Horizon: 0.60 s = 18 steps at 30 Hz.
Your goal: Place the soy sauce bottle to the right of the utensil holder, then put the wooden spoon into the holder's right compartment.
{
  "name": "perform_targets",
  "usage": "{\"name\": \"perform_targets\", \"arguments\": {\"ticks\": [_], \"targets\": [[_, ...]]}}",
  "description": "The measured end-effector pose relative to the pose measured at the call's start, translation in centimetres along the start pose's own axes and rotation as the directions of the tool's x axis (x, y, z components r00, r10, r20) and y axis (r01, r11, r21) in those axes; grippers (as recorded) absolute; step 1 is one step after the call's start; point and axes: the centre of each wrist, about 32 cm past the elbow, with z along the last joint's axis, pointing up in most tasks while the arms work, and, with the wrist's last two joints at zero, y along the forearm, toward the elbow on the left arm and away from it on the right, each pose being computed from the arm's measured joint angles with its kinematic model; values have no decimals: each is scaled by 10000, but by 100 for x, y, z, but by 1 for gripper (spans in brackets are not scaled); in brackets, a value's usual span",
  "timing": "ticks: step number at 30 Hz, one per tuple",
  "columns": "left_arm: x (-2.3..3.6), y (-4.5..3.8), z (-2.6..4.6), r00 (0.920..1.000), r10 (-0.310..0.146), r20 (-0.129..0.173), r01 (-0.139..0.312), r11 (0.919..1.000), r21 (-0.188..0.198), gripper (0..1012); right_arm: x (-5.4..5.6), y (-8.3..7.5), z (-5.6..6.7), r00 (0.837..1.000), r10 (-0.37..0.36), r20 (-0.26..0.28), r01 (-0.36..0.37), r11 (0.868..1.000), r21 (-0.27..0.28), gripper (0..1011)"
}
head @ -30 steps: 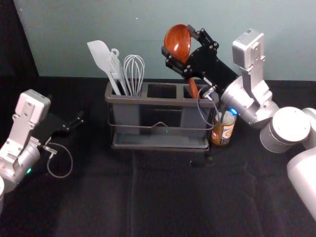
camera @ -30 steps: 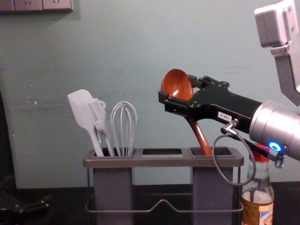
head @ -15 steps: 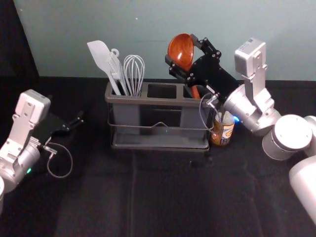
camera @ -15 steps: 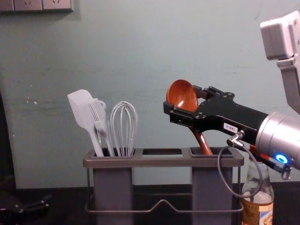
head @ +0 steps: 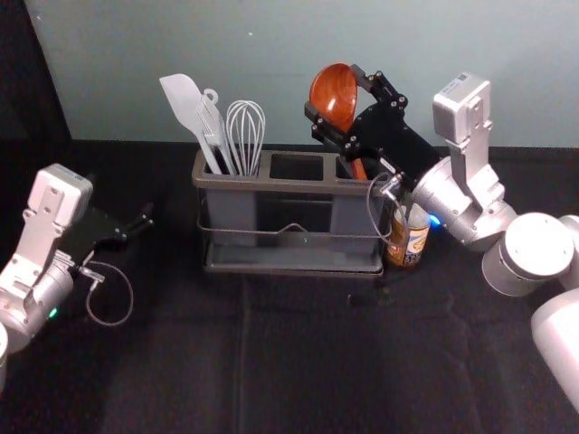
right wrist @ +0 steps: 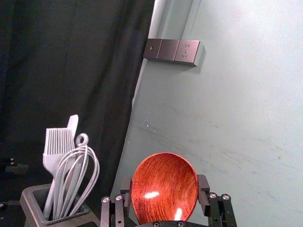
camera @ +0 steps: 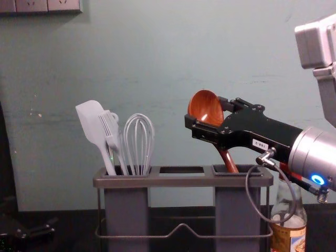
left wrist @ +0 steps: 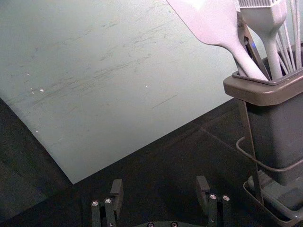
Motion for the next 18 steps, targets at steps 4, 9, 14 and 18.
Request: {"name": "perform_targets", "arguments": {"ticks": [4, 9, 14, 18], "targets": [[0, 0, 0, 10000, 0, 0, 0, 10000, 0, 1005, -3, -7, -2, 10000, -21, -11, 21, 10000, 7, 840], [0, 0, 0, 10000, 0, 0, 0, 10000, 1, 1005, 2, -24, -7, 9999, -99, -61, 99, 9999, 24, 915], [0, 0, 0, 10000, 0, 0, 0, 10000, 0, 1005, 4, -36, -6, 9997, -180, -136, 181, 9998, 97, 1004], [0, 0, 0, 10000, 0, 0, 0, 10000, 0, 1005, 7, -42, 5, 9996, -221, -171, 223, 9996, 156, 1004]]}}
